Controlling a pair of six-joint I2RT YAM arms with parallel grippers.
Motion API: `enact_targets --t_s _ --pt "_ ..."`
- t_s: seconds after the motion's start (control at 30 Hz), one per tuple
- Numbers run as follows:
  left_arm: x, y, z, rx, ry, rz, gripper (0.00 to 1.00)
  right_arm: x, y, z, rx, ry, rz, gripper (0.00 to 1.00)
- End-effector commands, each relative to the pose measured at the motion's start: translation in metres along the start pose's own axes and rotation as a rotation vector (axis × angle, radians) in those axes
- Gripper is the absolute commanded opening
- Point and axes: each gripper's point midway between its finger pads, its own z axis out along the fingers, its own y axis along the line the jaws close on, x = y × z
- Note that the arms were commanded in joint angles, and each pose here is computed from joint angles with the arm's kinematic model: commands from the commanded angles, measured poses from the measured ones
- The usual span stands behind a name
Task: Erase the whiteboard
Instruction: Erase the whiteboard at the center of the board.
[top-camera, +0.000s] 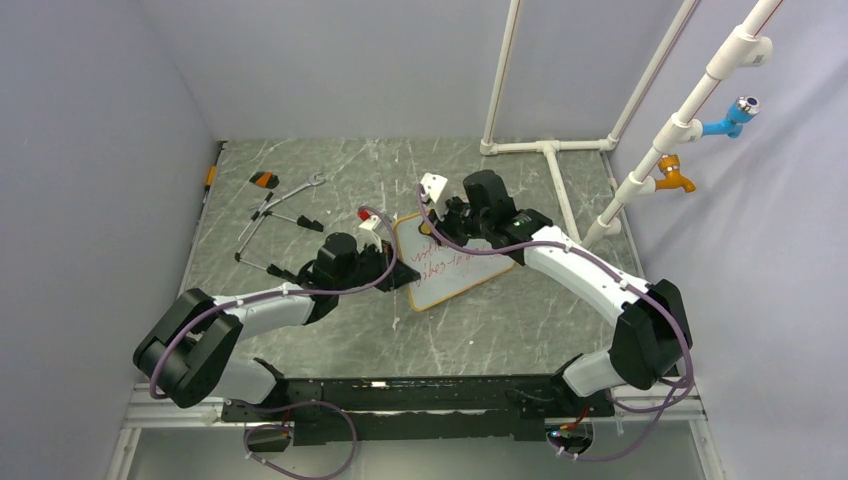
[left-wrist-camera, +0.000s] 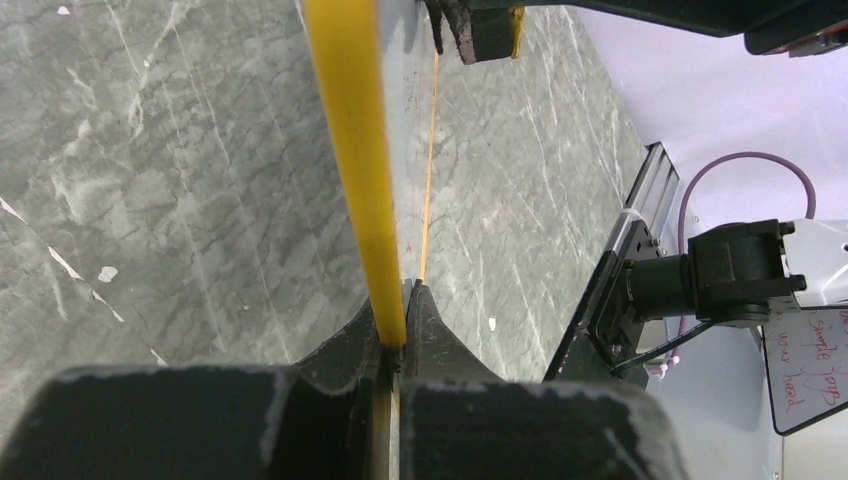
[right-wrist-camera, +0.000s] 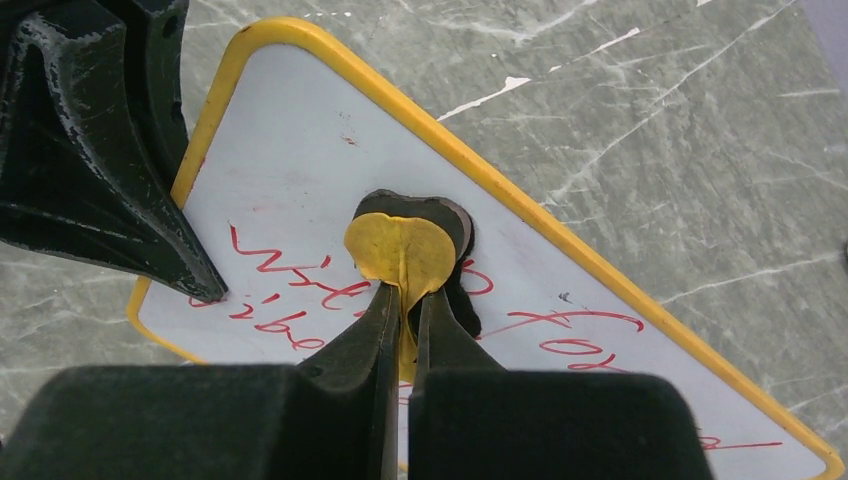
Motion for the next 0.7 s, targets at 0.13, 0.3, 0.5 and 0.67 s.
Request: enact_targets --t_s 0.13,0.3,0.5,0.67 --pt "0.022 -0.041 -0.005 0.188 0.105 0.102 0.00 -0.003 -0.045 -0.009 0.264 -0.012 0.049 0.00" --pt "0.020 -0.043 -0.010 0.183 0.095 0.101 0.00 0.007 -0.053 -0.008 0.276 0.018 0.053 0.00" --pt "0.018 -0.043 -0.010 0.178 0.086 0.097 0.00 -0.006 0.032 0.001 -0.156 -0.038 -0.053 0.00" --pt "0.017 -0.041 -0.012 0.167 0.075 0.098 0.00 -0.036 0.022 -0.007 -0.096 -0.096 0.019 0.00"
